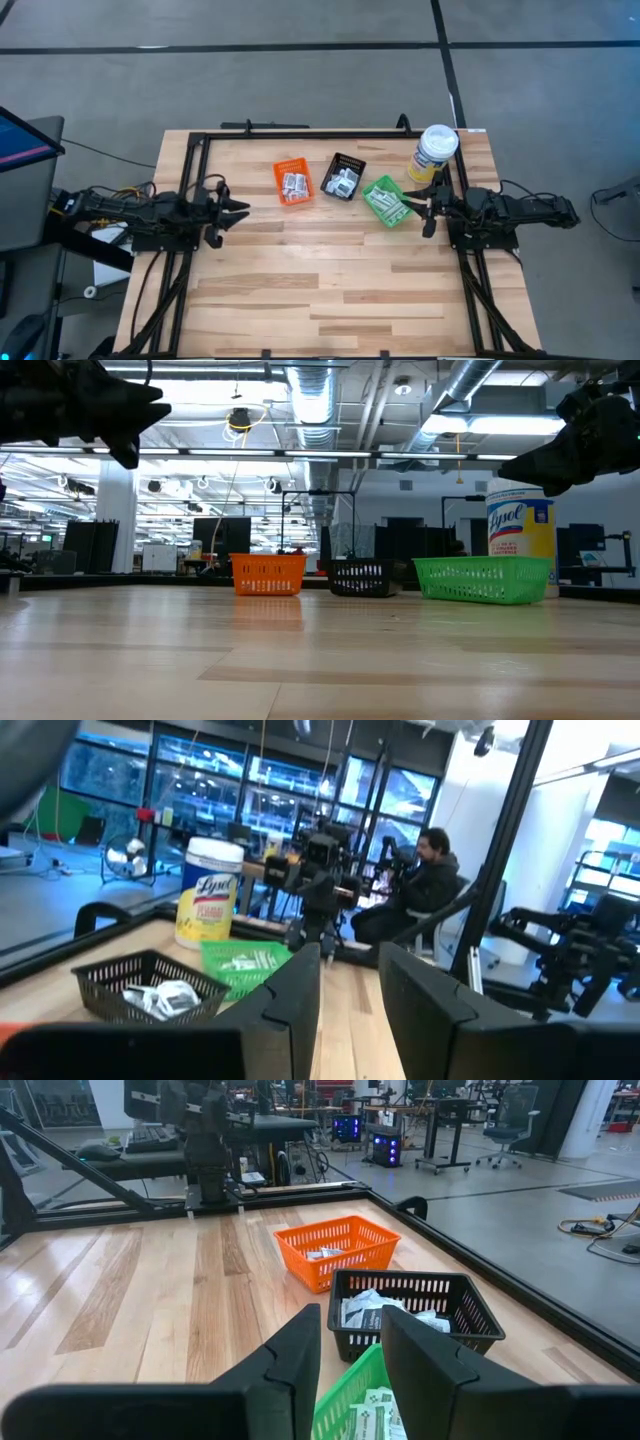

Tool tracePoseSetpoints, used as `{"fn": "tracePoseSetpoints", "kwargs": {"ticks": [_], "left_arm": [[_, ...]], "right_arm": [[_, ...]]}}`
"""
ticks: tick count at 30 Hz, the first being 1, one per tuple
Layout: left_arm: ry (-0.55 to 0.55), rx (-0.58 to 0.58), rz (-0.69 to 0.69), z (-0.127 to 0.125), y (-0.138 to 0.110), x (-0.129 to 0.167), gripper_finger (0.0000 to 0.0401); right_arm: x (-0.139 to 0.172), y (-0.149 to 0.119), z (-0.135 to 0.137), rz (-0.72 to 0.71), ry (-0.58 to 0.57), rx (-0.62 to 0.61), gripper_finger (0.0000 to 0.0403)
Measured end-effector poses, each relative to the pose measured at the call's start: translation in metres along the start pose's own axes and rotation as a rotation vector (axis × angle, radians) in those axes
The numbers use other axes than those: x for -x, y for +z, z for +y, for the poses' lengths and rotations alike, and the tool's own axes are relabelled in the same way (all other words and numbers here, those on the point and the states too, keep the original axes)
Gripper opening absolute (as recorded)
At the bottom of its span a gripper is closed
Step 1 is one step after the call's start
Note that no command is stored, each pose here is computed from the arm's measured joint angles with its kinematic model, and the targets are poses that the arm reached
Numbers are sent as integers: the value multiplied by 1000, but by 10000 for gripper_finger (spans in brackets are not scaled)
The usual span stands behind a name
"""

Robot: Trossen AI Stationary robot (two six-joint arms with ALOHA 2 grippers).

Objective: Pick & Place First Aid Supplies
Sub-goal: Return to Home Position

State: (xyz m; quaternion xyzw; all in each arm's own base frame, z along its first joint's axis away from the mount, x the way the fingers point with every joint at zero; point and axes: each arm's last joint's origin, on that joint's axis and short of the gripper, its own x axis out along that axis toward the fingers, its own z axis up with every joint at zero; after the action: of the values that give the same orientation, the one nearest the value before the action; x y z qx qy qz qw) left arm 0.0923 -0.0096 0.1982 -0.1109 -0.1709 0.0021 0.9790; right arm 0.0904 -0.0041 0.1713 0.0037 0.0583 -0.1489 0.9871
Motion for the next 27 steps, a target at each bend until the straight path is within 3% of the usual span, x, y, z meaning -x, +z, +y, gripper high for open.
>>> {"fn": "tracePoseSetpoints", "kwargs": {"ticks": [27], "left_arm": [[-5, 7, -32, 0, 3, 2, 106]], "right_arm": [[0, 0, 0, 0, 0, 0, 102]]}}
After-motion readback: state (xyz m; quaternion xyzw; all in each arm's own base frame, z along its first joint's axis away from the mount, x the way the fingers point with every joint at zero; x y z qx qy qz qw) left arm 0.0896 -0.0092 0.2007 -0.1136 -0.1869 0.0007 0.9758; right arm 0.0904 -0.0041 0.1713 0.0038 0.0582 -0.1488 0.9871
